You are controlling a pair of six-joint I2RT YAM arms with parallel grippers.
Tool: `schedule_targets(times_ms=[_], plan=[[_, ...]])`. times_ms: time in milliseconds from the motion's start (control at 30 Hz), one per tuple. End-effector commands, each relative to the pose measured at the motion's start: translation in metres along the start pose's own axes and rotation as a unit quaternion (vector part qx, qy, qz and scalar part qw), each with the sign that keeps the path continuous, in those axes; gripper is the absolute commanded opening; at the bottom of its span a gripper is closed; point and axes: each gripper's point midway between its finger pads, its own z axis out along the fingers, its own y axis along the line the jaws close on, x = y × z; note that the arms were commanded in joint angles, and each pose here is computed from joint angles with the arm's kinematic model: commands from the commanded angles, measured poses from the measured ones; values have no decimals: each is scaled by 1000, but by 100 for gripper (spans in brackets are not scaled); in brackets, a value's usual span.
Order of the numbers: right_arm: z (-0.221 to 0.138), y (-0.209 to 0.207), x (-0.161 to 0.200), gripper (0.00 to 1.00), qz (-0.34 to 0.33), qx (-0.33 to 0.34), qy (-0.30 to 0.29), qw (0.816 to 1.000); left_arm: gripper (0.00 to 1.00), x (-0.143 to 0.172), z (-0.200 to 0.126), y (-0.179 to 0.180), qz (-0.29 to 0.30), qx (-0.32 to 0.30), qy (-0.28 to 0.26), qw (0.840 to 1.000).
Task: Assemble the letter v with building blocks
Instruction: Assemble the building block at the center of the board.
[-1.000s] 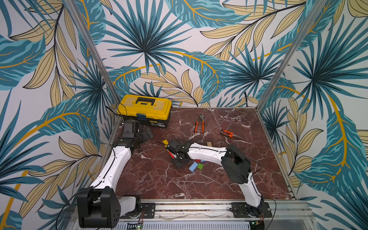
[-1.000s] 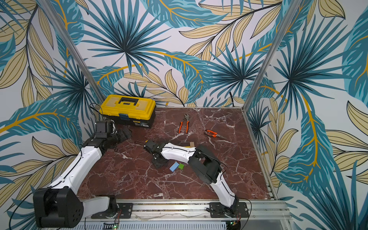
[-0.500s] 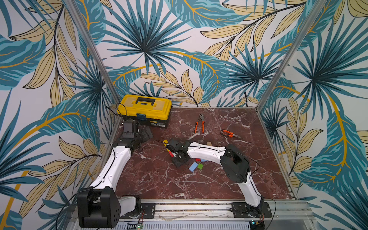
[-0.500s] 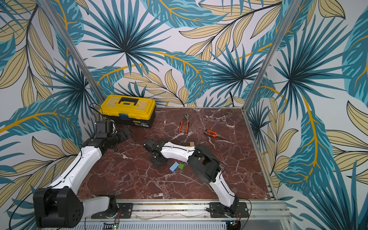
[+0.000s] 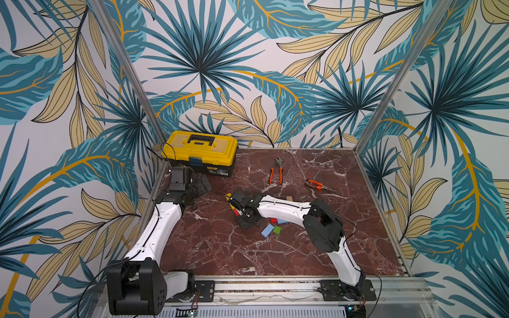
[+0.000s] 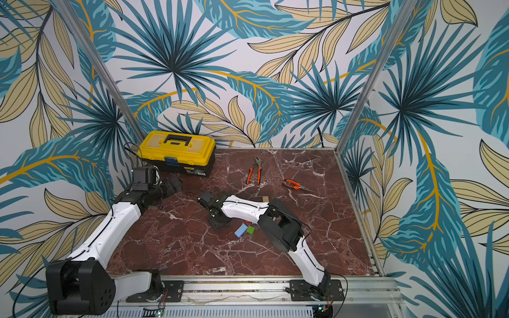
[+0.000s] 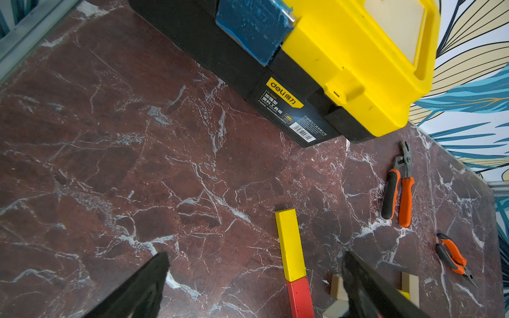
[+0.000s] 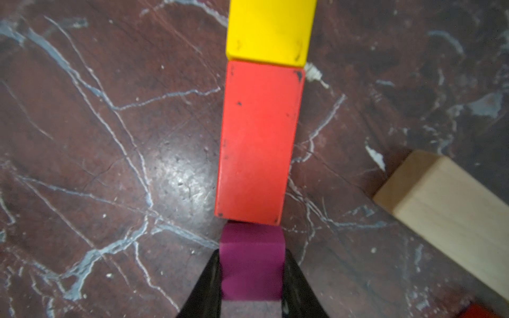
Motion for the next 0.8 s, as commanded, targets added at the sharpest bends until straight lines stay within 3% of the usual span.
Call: schedule_targets(times_ms=[0,400,767], plan=[[16,-2,12,30,6,6,31,1000,100,1,-1,6,3,-5,-3,1000],[21,-1,10,31,9,6,33,999,99,0,-1,6,4,-6,-4,1000],[10,2,5,41,9,-5,20,1000,99,1,-1,6,4,-5,-3,1000]])
